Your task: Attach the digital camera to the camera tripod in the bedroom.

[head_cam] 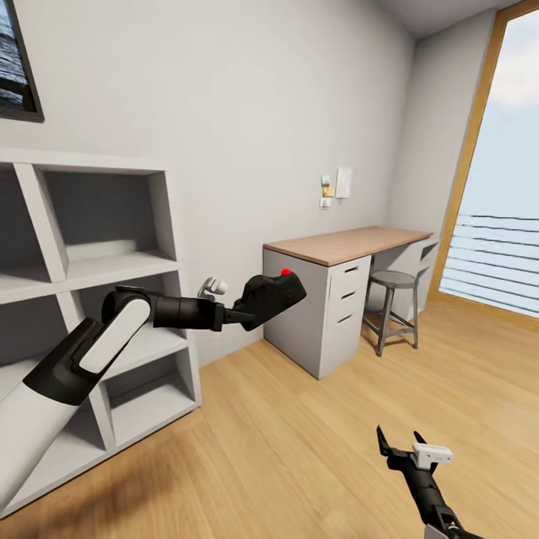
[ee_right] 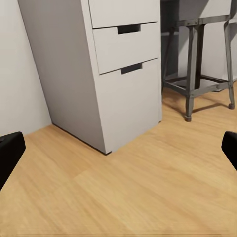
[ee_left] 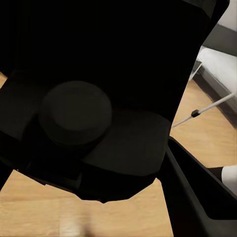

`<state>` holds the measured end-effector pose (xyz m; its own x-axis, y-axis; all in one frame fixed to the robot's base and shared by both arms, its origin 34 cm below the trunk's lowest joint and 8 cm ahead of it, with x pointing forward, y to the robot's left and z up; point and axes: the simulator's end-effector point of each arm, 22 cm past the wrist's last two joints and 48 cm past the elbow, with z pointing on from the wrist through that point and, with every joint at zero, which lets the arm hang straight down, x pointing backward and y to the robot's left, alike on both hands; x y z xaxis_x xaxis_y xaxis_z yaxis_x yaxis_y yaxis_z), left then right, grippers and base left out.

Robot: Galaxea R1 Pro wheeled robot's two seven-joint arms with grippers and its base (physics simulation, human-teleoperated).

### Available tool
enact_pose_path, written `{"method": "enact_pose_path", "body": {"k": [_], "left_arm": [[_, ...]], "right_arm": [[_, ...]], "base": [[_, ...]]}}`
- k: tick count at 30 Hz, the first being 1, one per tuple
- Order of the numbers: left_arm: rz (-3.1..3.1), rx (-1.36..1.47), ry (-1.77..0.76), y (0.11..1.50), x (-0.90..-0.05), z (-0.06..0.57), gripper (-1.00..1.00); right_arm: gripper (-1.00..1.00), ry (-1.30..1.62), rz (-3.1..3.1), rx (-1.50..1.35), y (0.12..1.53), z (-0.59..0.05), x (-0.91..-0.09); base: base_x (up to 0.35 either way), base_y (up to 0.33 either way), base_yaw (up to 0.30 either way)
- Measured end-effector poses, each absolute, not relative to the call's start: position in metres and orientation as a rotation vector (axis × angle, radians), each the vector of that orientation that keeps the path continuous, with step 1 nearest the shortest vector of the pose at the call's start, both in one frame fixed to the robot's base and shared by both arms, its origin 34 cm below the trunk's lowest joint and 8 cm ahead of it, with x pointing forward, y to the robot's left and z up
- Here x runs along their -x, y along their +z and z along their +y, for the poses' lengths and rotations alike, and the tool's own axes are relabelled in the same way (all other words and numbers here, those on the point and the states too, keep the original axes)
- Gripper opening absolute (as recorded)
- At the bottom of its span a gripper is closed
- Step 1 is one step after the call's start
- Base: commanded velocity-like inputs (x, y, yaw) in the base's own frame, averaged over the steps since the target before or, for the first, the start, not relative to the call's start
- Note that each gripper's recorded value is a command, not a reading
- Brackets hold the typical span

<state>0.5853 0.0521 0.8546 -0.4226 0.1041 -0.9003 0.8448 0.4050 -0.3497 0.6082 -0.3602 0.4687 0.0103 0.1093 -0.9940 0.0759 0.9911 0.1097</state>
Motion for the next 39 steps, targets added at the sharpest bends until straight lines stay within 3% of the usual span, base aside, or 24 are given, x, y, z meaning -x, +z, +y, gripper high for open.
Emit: {"method": "enact_pose_path", "body": {"k": [39], "left_arm": [[1.86,-0.794,-1.127,0.908,-0.626,0.052,-1.0]], "right_arm": [[1.0,0.025,1.633,-0.15,0.519,-0.358,-0.622]], "base": [[0.0,0.0,0.0]]}}
